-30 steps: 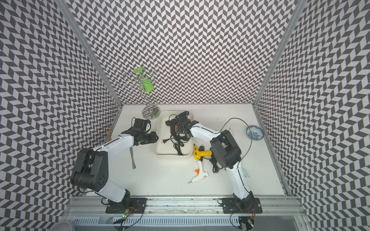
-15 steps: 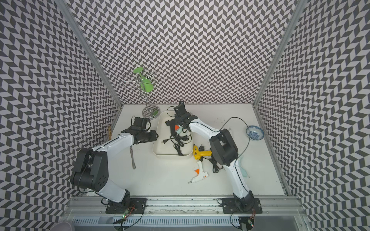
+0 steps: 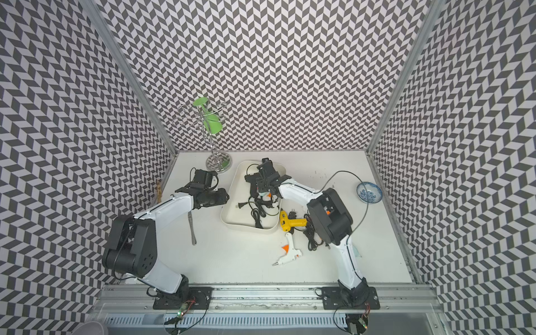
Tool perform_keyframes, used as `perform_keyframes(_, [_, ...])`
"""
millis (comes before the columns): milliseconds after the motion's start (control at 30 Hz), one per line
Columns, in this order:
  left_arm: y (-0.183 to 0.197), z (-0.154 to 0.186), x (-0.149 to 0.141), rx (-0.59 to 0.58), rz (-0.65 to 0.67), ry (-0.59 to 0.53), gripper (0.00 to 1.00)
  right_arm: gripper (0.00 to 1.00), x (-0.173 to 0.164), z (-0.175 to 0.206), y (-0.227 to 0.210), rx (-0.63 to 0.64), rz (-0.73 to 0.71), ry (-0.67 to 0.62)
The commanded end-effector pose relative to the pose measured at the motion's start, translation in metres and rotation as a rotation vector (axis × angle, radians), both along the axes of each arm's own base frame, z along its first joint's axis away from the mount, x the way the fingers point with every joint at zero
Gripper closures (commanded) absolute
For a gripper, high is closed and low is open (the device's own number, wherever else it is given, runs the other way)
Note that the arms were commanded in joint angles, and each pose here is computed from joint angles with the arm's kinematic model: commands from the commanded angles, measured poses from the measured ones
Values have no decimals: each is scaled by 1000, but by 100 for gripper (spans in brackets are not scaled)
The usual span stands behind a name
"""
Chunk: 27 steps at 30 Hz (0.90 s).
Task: Put the hot melt glue gun into the storage box
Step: Place the hot melt adhesive gun in the storage box, then pick up the hot melt adhesive gun from the center of the board.
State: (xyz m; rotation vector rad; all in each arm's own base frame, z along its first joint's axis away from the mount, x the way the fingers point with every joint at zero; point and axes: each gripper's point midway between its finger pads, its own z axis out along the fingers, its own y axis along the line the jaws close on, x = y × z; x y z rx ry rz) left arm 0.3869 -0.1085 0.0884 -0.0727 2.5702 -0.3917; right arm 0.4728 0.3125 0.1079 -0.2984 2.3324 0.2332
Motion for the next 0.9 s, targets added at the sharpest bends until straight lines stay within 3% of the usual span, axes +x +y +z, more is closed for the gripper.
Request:
perform_keyframes(0, [-6,14,9,-4,-8,-44,58,27,4,88,-12,67,-26,-164])
perform_keyframes(200, [-19,10,10,6,-44,-32,58,25,-15,106,-80,85,-189,-95])
perform_keyframes(367, [-22,13,8,24,-54,-45,58,26,-46,70,-163,124,-360,90])
perform_keyframes(533, [-19,22,9,36,-46,-79,56,26,-81,28,-225,174,-501,158])
perform_keyframes(867, [-22,16,7,30,-61,-64,54,23,-90,-39,-250,134,-532,315])
